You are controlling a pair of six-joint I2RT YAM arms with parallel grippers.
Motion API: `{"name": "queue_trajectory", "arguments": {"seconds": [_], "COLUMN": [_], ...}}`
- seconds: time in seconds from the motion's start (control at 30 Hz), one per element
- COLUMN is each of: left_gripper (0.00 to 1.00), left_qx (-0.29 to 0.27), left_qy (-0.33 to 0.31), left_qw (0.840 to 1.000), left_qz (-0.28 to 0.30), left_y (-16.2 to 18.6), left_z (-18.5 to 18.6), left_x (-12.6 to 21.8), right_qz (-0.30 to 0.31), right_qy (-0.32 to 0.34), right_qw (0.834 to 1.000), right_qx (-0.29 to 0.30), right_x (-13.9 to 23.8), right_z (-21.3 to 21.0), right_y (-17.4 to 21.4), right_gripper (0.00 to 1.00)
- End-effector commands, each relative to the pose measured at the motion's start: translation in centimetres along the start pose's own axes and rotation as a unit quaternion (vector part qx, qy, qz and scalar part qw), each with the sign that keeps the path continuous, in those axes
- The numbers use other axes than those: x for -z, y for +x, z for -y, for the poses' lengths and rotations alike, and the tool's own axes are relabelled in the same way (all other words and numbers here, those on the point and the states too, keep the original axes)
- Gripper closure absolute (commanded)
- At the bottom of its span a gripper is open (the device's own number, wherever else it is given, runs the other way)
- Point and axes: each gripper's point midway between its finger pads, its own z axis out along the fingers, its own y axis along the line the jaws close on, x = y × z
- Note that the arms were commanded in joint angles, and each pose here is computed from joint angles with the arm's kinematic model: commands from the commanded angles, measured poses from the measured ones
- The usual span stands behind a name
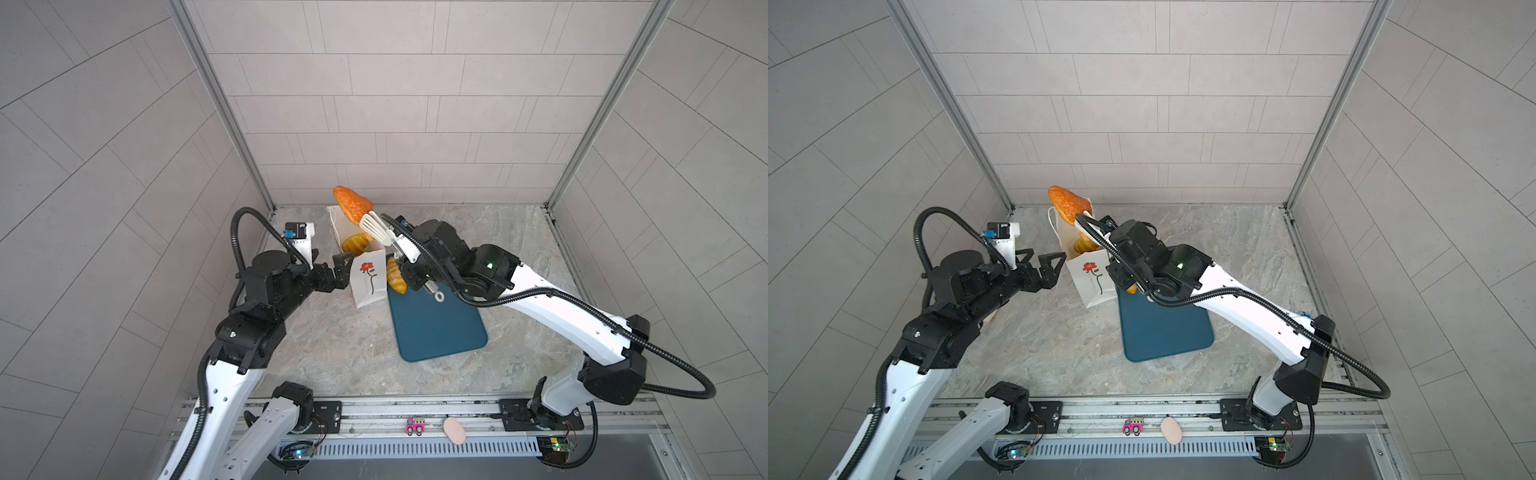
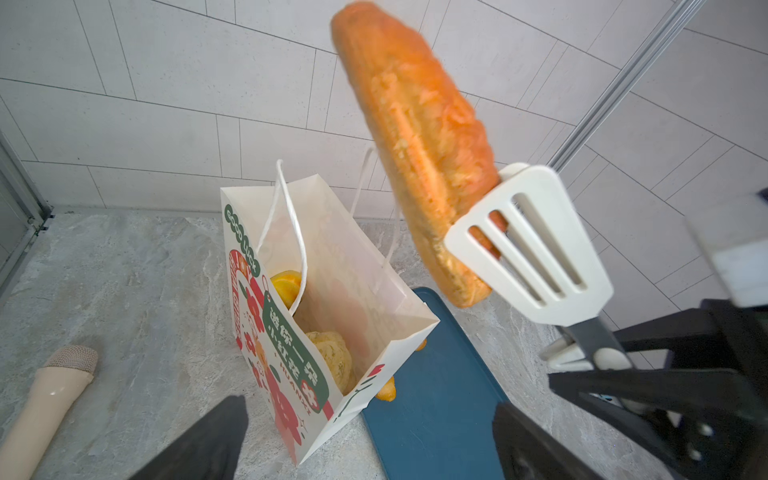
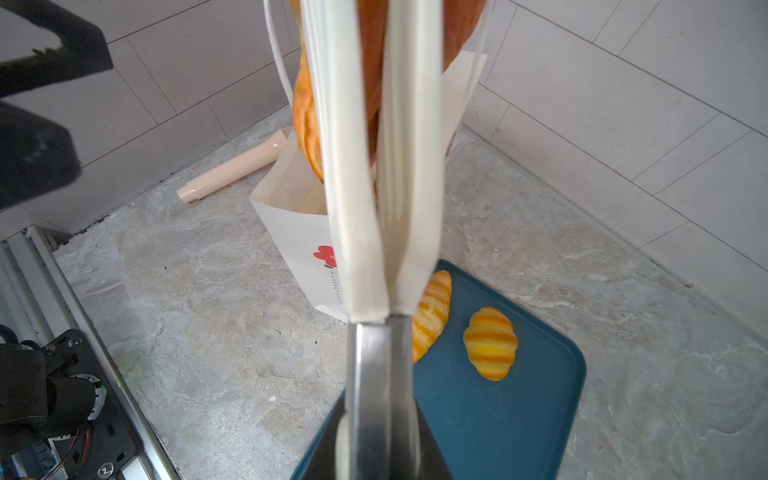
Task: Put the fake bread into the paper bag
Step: 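Carry the orange pastry in the tongs over the paper bag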
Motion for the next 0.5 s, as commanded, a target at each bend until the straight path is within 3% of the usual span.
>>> {"name": "queue_trajectory", "arguments": {"seconds": [0.0, 0.23, 0.47], "left_gripper": [0.00, 0.00, 0.00], "left_qx": [0.003, 0.001, 0.001], "left_qy": [-0.008, -0.020, -0.017], "left_qw": [1.000, 1.000, 1.000], "left_qz": [0.005, 0.003, -0.001], "left_y": [0.0, 0.4, 0.6], "left_z": [-0.4, -0.8, -0.8], "left_x": [0.4, 0.9, 0.6], "right_qz": [0.033, 0.012, 0.051], "right_qy": [-0.011, -0.026, 0.010], "right_qw": [0.999, 0.999, 0.999], "right_qx": [-0.019, -0.026, -0.014], "right_x": [0.3, 0.4, 3.4], "right_z": [-0.5, -1.1, 0.7], "right_y": [-2.3, -2.5, -3.8], "right_gripper": [0.79, 0.80, 0.79]}}
